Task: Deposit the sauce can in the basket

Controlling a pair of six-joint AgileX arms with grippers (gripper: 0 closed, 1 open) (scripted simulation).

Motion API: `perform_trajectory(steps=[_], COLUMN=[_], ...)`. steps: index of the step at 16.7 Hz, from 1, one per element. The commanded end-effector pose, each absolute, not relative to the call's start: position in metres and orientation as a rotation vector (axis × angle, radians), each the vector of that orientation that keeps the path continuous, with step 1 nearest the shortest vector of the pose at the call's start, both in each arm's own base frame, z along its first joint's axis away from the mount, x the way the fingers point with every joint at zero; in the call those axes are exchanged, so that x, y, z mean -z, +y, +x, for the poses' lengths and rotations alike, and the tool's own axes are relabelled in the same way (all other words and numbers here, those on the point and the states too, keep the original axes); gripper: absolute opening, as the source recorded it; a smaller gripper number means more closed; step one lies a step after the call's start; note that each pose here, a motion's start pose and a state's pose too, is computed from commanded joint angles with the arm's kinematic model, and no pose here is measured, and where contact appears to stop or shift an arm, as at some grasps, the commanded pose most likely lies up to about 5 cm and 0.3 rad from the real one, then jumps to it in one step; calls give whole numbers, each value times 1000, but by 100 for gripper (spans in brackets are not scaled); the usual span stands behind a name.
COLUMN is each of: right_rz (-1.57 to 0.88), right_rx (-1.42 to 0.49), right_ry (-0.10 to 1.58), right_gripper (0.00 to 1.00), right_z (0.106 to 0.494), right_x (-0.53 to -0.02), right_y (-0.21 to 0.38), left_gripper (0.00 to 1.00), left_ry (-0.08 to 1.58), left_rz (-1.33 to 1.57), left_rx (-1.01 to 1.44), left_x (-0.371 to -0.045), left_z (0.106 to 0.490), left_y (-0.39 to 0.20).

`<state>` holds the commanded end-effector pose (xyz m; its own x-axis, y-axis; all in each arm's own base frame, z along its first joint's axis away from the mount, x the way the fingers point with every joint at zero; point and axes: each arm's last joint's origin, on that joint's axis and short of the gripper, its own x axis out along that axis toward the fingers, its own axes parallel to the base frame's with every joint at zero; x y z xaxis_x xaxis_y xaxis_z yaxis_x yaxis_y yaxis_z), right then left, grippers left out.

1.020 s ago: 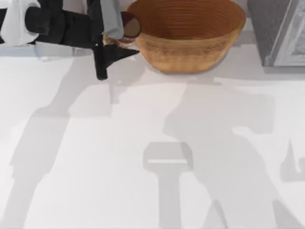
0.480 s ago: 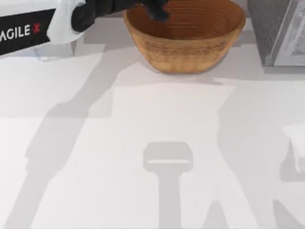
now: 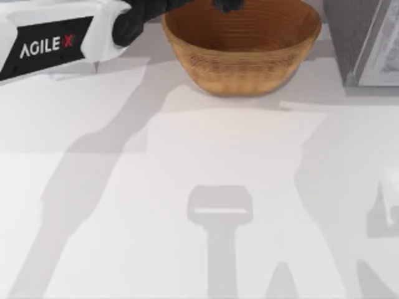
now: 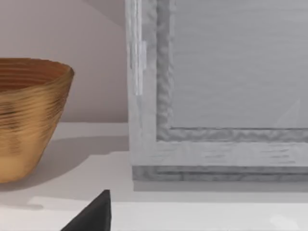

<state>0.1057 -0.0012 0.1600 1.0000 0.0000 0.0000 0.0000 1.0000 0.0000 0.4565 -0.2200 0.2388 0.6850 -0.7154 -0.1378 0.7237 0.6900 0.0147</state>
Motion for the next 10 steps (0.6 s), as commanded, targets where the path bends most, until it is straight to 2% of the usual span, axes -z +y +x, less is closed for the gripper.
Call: perform_trajectory(steps=[5,10], right_rz=[0,0], right_rx=[0,0], right_ry=[0,0], right_gripper=[100,100], right_z=[106,106], right_x=[-160,-160], right_y=[-1,-1], left_gripper=[0,0], left_ry=[123,120], left_rz=[73,74], left_rx=[806,811], left_x=[-239,-227], left_z=[459,479], left_y=[-220,-242])
